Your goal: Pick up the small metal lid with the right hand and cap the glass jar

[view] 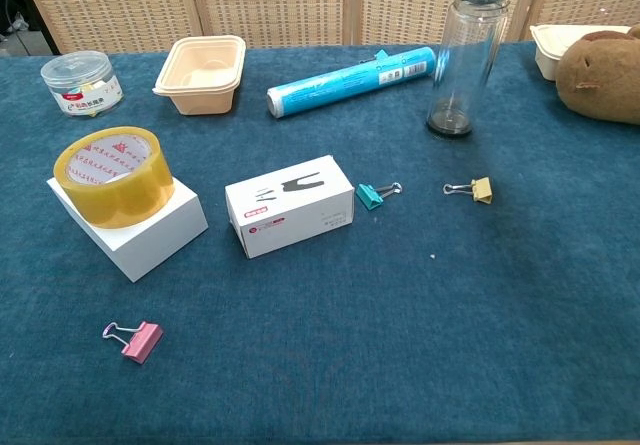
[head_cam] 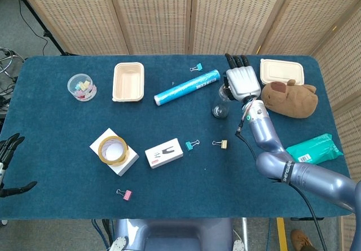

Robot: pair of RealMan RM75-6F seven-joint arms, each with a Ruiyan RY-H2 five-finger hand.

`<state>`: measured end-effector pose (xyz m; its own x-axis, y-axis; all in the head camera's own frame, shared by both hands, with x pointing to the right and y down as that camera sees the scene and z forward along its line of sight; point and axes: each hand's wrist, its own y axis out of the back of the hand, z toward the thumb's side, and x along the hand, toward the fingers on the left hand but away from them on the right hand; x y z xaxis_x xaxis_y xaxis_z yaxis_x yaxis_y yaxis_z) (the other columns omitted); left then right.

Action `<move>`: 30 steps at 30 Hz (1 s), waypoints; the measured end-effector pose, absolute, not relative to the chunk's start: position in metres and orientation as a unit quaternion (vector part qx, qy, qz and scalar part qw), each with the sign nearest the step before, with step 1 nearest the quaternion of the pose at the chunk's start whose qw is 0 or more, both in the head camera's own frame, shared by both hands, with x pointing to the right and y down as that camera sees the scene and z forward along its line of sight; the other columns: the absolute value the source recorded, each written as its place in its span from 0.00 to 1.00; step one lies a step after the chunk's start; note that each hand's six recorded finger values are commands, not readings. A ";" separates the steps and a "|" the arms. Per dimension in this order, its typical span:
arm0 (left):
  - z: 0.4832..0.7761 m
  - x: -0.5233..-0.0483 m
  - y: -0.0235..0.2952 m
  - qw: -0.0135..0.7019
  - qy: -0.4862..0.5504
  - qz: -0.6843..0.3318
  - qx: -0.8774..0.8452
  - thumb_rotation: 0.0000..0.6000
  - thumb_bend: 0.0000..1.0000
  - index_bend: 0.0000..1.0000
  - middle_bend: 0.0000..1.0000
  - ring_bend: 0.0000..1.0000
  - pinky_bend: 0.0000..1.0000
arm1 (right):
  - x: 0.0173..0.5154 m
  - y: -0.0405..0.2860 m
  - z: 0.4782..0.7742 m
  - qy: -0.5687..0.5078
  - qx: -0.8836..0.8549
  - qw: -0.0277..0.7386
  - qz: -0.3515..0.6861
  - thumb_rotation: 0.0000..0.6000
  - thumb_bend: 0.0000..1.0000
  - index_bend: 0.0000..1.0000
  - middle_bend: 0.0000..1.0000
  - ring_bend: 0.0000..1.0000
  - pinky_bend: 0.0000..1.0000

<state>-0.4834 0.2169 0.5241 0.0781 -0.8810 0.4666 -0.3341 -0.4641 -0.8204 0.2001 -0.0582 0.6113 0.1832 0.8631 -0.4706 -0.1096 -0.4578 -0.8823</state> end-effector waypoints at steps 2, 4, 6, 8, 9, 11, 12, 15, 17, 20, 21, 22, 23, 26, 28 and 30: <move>0.524 -0.483 0.217 0.266 0.444 -0.514 -0.684 1.00 0.00 0.00 0.00 0.00 0.00 | 0.199 -0.057 0.611 -0.295 -0.641 0.427 0.566 1.00 0.67 0.52 0.00 0.00 0.00; 0.524 -0.483 0.217 0.266 0.443 -0.513 -0.685 1.00 0.00 0.00 0.00 0.00 0.00 | 0.198 -0.057 0.611 -0.295 -0.643 0.426 0.564 1.00 0.67 0.46 0.00 0.00 0.00; 0.524 -0.483 0.217 0.266 0.443 -0.513 -0.685 1.00 0.00 0.00 0.00 0.00 0.00 | 0.198 -0.058 0.610 -0.295 -0.644 0.425 0.563 1.00 0.67 0.42 0.00 0.00 0.00; 0.524 -0.483 0.217 0.267 0.443 -0.513 -0.685 1.00 0.00 0.00 0.00 0.00 0.00 | 0.197 -0.057 0.610 -0.294 -0.646 0.425 0.562 1.00 0.67 0.41 0.00 0.00 0.00; 0.524 -0.483 0.217 0.267 0.444 -0.513 -0.685 1.00 0.00 0.00 0.00 0.00 0.00 | 0.197 -0.057 0.610 -0.294 -0.646 0.424 0.562 1.00 0.67 0.41 0.00 0.00 0.00; 0.523 -0.484 0.217 0.266 0.444 -0.512 -0.685 1.00 0.00 0.00 0.00 0.00 0.00 | 0.197 -0.056 0.610 -0.293 -0.647 0.423 0.562 1.00 0.67 0.41 0.00 0.00 0.00; 0.523 -0.484 0.217 0.267 0.445 -0.512 -0.685 1.00 0.00 0.00 0.00 0.00 0.00 | 0.197 -0.056 0.610 -0.292 -0.648 0.423 0.562 1.00 0.67 0.41 0.00 0.00 0.00; 0.522 -0.484 0.217 0.267 0.445 -0.511 -0.685 1.00 0.00 0.00 0.00 0.00 0.00 | 0.196 -0.056 0.609 -0.293 -0.649 0.422 0.561 1.00 0.67 0.41 0.00 0.00 0.00; 0.522 -0.484 0.217 0.267 0.446 -0.511 -0.685 1.00 0.00 0.00 0.00 0.00 0.00 | 0.196 -0.055 0.608 -0.293 -0.649 0.424 0.560 1.00 0.67 0.41 0.00 0.00 0.00; 0.523 -0.484 0.217 0.266 0.445 -0.511 -0.686 1.00 0.00 0.00 0.00 0.00 0.00 | 0.196 -0.055 0.603 -0.295 -0.648 0.428 0.557 1.00 0.67 0.41 0.00 0.00 0.00; 0.523 -0.484 0.217 0.266 0.445 -0.511 -0.686 1.00 0.00 0.00 0.00 0.00 0.00 | 0.196 -0.055 0.601 -0.296 -0.648 0.429 0.555 1.00 0.67 0.41 0.00 0.00 0.00; 0.523 -0.484 0.217 0.265 0.445 -0.511 -0.686 1.00 0.00 0.00 0.00 0.00 0.00 | 0.196 -0.055 0.599 -0.297 -0.647 0.431 0.554 1.00 0.67 0.41 0.00 0.00 0.00; 0.523 -0.484 0.217 0.265 0.445 -0.511 -0.686 1.00 0.00 0.00 0.00 0.00 0.00 | 0.198 -0.055 0.595 -0.299 -0.647 0.434 0.552 1.00 0.67 0.41 0.00 0.00 0.00; 0.523 -0.485 0.217 0.264 0.444 -0.512 -0.686 1.00 0.00 0.00 0.00 0.00 0.00 | 0.203 -0.052 0.584 -0.305 -0.644 0.441 0.545 1.00 0.67 0.39 0.00 0.00 0.00; 0.523 -0.485 0.217 0.263 0.444 -0.513 -0.686 1.00 0.00 0.00 0.00 0.00 0.00 | 0.209 -0.048 0.577 -0.310 -0.642 0.446 0.540 1.00 0.67 0.36 0.00 0.00 0.00; 0.522 -0.486 0.217 0.264 0.445 -0.513 -0.685 1.00 0.00 0.00 0.00 0.00 0.00 | 0.220 -0.041 0.569 -0.318 -0.639 0.454 0.534 1.00 0.64 0.30 0.00 0.00 0.00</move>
<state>-0.4856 0.2167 0.5224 0.0781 -0.8803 0.4680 -0.3393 -0.4649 -0.8178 0.2204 -0.0409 0.5691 0.2278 0.8906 -0.3936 -0.0784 -0.3861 -0.9191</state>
